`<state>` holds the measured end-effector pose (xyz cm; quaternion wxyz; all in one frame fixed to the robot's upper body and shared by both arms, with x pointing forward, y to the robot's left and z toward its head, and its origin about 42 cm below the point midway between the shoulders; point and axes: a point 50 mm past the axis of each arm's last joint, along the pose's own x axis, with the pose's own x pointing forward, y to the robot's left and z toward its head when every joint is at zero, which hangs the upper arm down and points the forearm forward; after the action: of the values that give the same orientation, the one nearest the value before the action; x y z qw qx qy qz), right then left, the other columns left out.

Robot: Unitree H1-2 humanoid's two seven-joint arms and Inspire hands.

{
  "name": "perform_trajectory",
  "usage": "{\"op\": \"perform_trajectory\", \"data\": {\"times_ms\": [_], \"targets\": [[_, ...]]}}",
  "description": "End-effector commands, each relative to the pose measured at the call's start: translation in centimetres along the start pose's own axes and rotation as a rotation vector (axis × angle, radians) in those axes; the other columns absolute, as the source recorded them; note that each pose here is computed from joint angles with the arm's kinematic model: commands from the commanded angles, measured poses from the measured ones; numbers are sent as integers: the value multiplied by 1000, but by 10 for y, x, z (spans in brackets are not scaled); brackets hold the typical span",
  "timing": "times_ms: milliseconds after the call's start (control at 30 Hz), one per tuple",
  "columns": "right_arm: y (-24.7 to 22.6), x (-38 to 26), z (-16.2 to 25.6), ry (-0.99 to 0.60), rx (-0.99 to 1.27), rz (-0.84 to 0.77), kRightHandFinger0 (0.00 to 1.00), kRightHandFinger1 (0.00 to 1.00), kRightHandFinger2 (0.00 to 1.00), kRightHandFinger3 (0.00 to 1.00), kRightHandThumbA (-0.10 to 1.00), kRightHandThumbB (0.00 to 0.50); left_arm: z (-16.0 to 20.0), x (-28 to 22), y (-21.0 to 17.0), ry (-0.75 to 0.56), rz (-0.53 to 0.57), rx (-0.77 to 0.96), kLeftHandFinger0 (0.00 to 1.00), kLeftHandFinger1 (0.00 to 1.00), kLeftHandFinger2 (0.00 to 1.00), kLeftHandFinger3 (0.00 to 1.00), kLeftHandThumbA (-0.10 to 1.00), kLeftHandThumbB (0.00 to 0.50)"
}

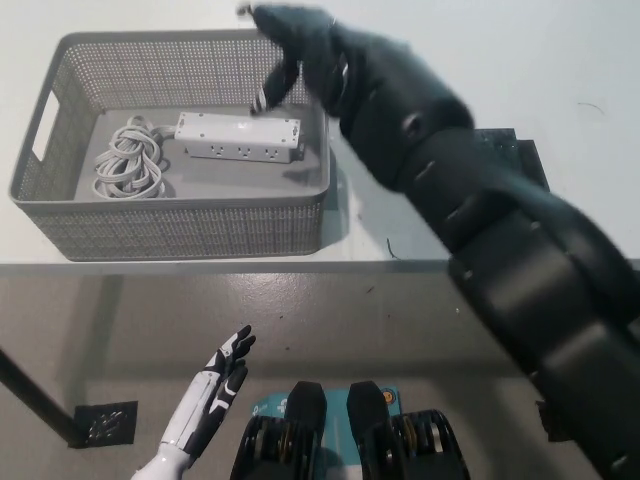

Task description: Use the right hand to pick up a power strip and put it into a container on the left side

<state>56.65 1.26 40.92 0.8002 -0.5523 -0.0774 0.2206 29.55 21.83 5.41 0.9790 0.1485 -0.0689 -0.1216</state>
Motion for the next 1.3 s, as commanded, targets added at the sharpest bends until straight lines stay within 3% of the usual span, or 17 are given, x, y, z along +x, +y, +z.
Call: {"op": "perform_trajectory", "data": {"times_ms": [0,167,300,400,533,800,833,867,900,967,1033,1067,1133,1167,1233,1267], "targets": [[-298,-187,102,-885,493,-453,1000,1000,1000,1000,1000,391,18,20,8,-81,-58,80,1000,1000,1000,1000,1000,113],[-320,-239,71,-1014,550,-653,1000,1000,1000,1000,1000,411,17,19,7,-76,-61,82,1000,1000,1000,1000,1000,118],[-316,-274,48,-1092,590,-720,1000,1000,1000,1000,1000,385,17,19,5,-74,-66,83,1000,1000,1000,1000,1000,115],[-298,-306,29,-1134,547,-806,1000,1000,1000,1000,1000,398,16,18,3,-72,-67,81,1000,1000,1000,1000,1000,98],[-245,-350,3,-1211,441,-944,1000,1000,1000,1000,1000,350,14,17,3,-72,-68,80,1000,1000,1000,1000,1000,92],[-76,-428,-40,-1198,213,-1144,1000,1000,1000,1000,1000,384,8,12,4,-49,-81,83,1000,1000,1000,1000,1000,81],[-51,-435,-43,-1211,241,-1167,1000,1000,1000,1000,1000,410,7,10,4,-45,-83,85,1000,1000,1000,1000,1000,78],[-41,-438,-46,-1228,211,-1190,1000,1000,1000,1000,1000,383,6,10,3,-42,-83,84,1000,1000,1000,1000,1000,77],[-20,-441,-51,-1252,184,-1227,1000,1000,1000,1000,1000,322,6,9,1,-39,-83,82,1000,1000,1000,1000,1000,74],[4,-444,-56,-1251,171,-1275,1000,1000,1000,1000,963,276,5,9,1,-35,-84,79,1000,1000,1000,1000,1000,69],[23,-456,-67,-1276,152,-1277,1000,1000,1000,1000,984,275,4,9,0,-27,-83,76,1000,1000,1000,1000,1000,76],[21,-457,-68,-1213,77,-1340,1000,1000,1000,1000,1000,275,3,7,-1,-21,-83,71,1000,1000,1000,1000,1000,78],[22,-456,-66,-1311,177,-1268,1000,1000,1000,1000,917,273,2,6,-1,-17,-84,65,1000,1000,1000,1000,1000,76],[25,-459,-72,-1273,162,-1247,1000,1000,1000,1000,929,220,0,2,-3,-15,-91,71,1000,1000,1000,1000,1000,76],[29,-453,-67,-1208,174,-1293,1000,1000,1000,1000,997,240,-1,1,-4,-11,-97,79,1000,1000,1000,1000,1000,79],[19,-452,-65,-1179,71,-1334,1000,1000,1000,1000,1000,201,-2,0,-5,-13,-94,79,1000,1000,1000,1000,1000,80]]}}
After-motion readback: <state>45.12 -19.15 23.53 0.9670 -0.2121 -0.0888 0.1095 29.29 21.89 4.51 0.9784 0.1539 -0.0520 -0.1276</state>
